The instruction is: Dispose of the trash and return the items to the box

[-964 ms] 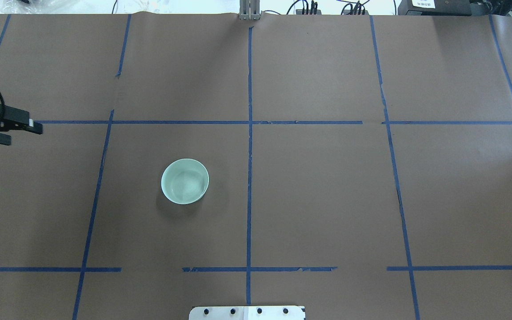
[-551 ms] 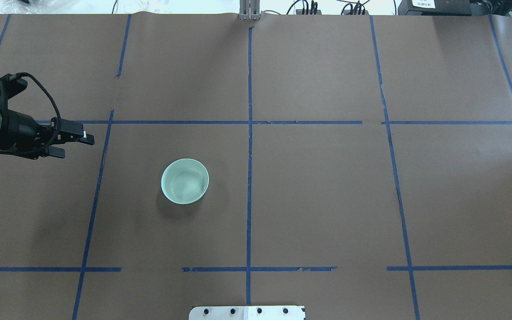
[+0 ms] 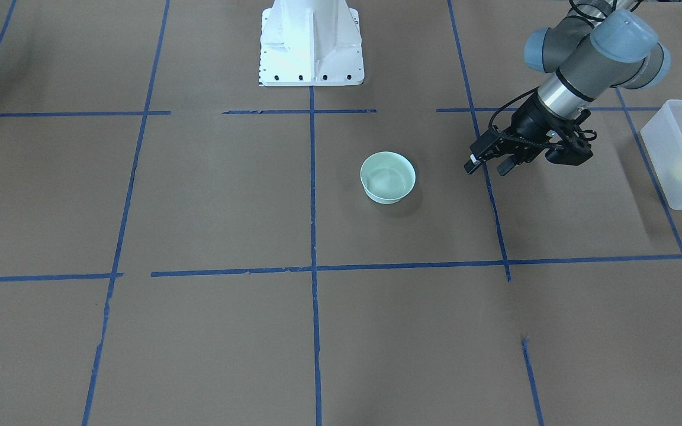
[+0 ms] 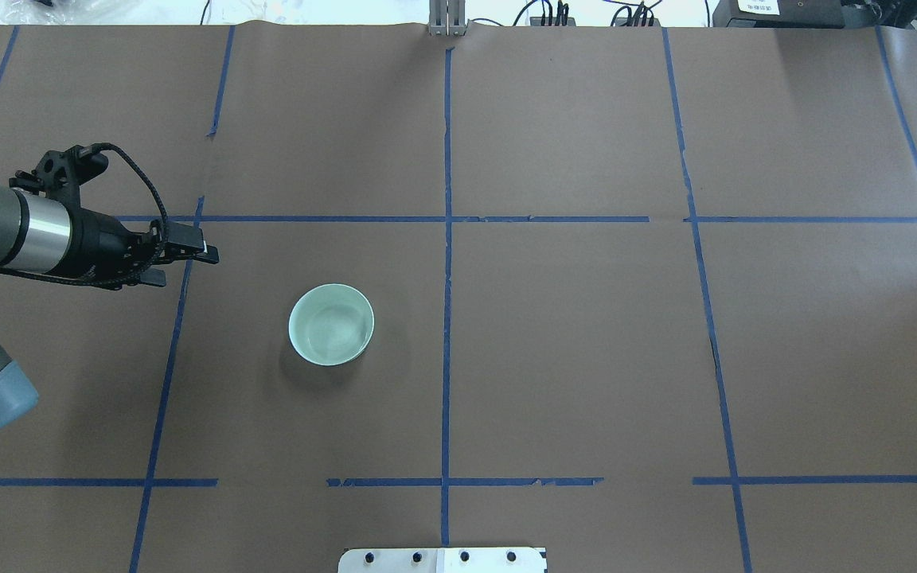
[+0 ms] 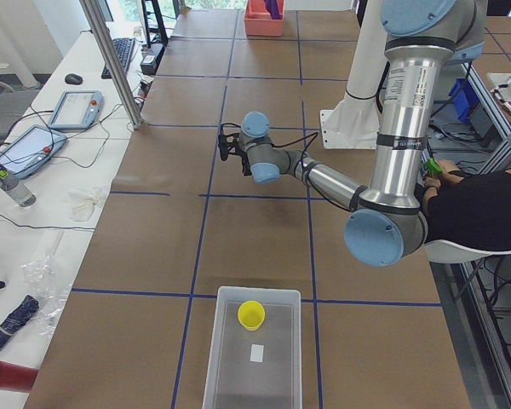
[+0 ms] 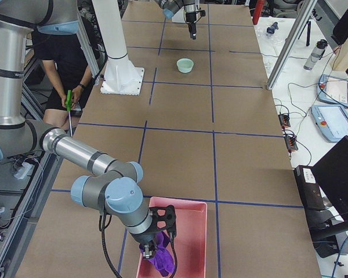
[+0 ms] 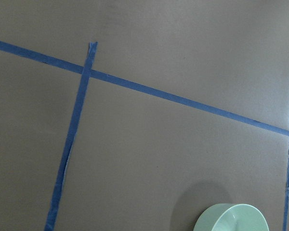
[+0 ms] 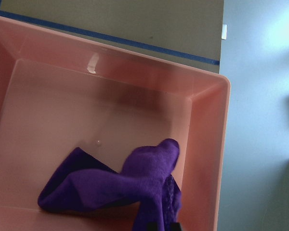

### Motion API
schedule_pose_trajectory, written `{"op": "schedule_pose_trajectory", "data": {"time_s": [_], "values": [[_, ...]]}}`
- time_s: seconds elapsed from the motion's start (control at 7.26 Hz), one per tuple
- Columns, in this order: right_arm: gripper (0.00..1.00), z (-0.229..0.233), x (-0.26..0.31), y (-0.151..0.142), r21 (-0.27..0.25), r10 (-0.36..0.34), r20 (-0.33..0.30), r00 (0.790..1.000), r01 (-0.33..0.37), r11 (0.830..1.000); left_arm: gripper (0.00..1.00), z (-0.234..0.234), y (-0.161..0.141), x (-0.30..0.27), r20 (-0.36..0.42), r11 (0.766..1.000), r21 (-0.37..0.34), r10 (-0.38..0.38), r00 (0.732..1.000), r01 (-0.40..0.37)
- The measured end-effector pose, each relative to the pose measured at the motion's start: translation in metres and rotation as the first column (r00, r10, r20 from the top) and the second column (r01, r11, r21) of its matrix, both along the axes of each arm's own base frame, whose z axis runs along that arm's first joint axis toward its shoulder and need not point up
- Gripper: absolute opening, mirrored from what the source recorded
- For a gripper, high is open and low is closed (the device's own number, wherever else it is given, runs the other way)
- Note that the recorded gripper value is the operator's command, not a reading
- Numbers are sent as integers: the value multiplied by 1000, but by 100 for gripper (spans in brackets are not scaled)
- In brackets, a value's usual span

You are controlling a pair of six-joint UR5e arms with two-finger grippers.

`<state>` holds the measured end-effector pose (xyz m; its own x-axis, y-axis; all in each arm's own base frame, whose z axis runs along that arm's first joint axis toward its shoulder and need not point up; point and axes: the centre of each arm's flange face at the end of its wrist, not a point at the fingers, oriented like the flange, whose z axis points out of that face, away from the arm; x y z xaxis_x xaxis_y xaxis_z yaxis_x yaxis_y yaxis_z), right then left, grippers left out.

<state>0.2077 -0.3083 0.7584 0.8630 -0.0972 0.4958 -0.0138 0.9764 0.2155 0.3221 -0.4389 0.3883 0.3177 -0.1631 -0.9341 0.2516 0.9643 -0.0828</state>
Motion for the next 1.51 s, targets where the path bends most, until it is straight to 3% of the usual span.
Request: {"op": "schedule_pose_trajectory", "data": {"time_s": [0.41,0.83,1.24,1.38,1.51], "values": [[100,7,-1,0,-22,16,10,1000,-16,1000,100,-40,-1,51,94,999,-4,-45,995,46],[100,5,-2,-1,-16,17,27,999,-17,1000,100,-70,18,111,218,998,3,-60,974,61],[100,-4,-13,-7,26,10,134,991,-14,1000,98,-71,34,145,290,999,-1,-42,956,44],[100,-6,-19,-11,27,3,153,988,-7,1000,89,-65,40,156,306,1000,-6,-27,952,31],[100,-11,-30,-22,9,7,166,986,-8,1000,71,-58,46,166,320,1000,-12,-11,947,16]]}}
